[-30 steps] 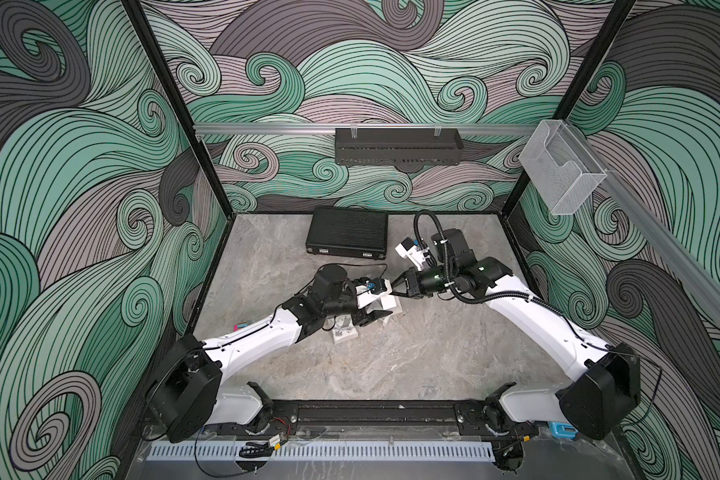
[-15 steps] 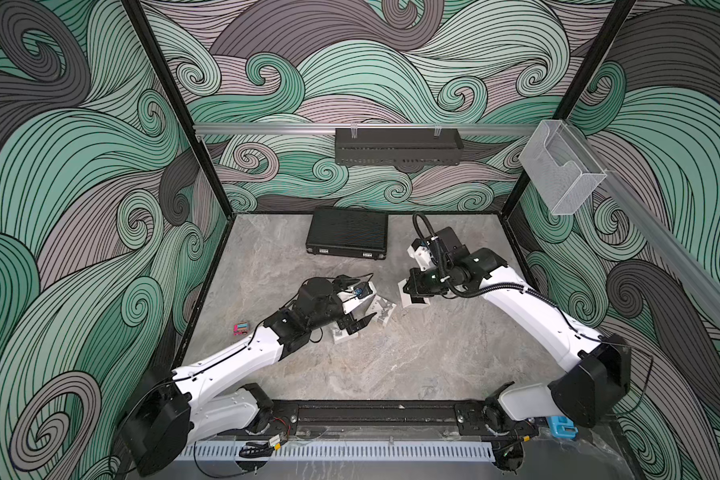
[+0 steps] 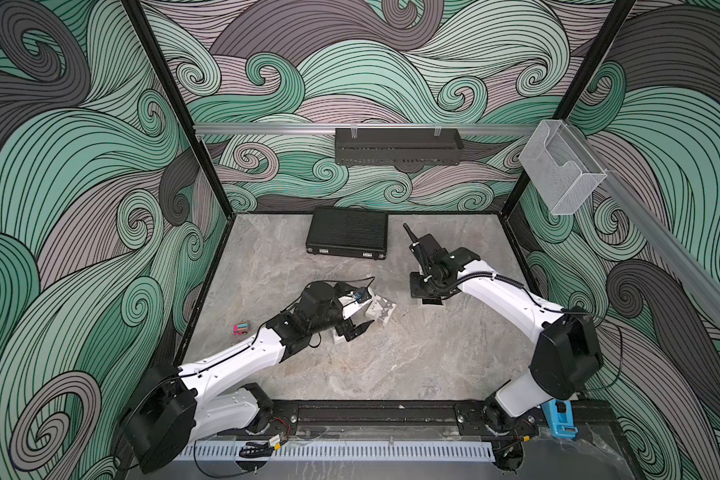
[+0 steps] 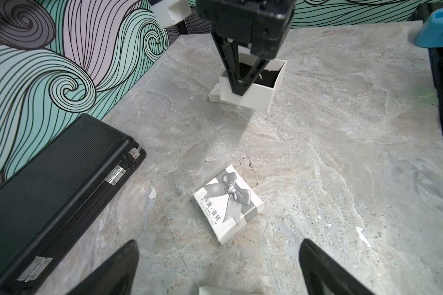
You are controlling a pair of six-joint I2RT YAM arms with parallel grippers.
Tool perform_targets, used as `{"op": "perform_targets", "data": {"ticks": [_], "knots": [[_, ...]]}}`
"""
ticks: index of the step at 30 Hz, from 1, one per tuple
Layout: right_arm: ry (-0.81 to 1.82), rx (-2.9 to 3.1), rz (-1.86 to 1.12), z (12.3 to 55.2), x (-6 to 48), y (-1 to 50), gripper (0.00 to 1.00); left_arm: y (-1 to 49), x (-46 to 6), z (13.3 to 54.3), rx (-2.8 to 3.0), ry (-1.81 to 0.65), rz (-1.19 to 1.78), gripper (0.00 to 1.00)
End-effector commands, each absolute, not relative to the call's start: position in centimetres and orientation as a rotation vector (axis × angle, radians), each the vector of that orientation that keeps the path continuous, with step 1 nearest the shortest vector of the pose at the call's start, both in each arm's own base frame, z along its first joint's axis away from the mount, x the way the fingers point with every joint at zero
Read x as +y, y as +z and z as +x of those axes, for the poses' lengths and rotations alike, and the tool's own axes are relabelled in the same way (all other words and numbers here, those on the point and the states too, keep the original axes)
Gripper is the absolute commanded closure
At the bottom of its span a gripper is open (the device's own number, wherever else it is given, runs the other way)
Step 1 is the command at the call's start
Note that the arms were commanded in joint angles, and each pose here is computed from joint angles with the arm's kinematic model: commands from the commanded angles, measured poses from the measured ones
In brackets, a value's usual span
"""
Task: Take the rings out of the lift-off lid box
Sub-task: Place the jewelry box at the center of the board.
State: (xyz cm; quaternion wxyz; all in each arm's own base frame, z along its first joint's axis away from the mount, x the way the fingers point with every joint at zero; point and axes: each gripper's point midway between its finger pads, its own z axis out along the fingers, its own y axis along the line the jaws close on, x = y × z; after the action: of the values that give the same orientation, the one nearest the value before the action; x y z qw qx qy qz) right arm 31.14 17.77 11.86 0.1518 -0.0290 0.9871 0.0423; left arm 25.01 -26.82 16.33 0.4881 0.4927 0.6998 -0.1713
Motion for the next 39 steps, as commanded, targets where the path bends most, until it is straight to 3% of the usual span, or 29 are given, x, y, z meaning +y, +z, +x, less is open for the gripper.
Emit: {"op": "perform_targets", "data": {"ticks": [1, 15, 20, 30, 32, 34, 35, 39], "knots": [[0.074, 2.842, -0.037, 32.5, 18.1, 9.7, 1.0, 18.2, -27.3, 26.2, 1.763, -0.449, 1.095, 0.01], [0.065, 2.929, -0.056, 34.2, 19.8, 4.7, 1.0, 16.7, -27.9, 26.3, 1.858, -0.481, 1.119, 0.01], [0.075, 2.927, -0.063, 34.1, 19.9, 4.8, 0.93, 16.6, -27.6, 26.6, 1.865, -0.454, 1.11, 0.01], [0.169, 2.859, -0.129, 34.4, 20.1, 8.5, 0.55, 17.6, -26.7, 28.1, 1.845, -0.358, 1.042, 0.01], [0.208, 2.826, -0.13, 34.3, 19.7, 10.0, 0.38, 18.1, -26.8, 28.6, 1.824, -0.339, 1.044, 0.01], [0.249, 2.788, -0.151, 33.9, 19.1, 11.7, 0.07, 18.6, -27.3, 29.4, 1.828, -0.325, 1.053, 0.01], [0.268, 2.768, -0.169, 33.7, 18.6, 12.6, 0.01, 18.6, -27.6, 30.0, 1.84, -0.316, 1.068, 0.01], [0.28, 2.733, -0.175, 32.5, 16.1, 13.7, 0.01, 17.4, -29.5, 32.2, 1.914, -0.324, 1.118, 0.01]]}}
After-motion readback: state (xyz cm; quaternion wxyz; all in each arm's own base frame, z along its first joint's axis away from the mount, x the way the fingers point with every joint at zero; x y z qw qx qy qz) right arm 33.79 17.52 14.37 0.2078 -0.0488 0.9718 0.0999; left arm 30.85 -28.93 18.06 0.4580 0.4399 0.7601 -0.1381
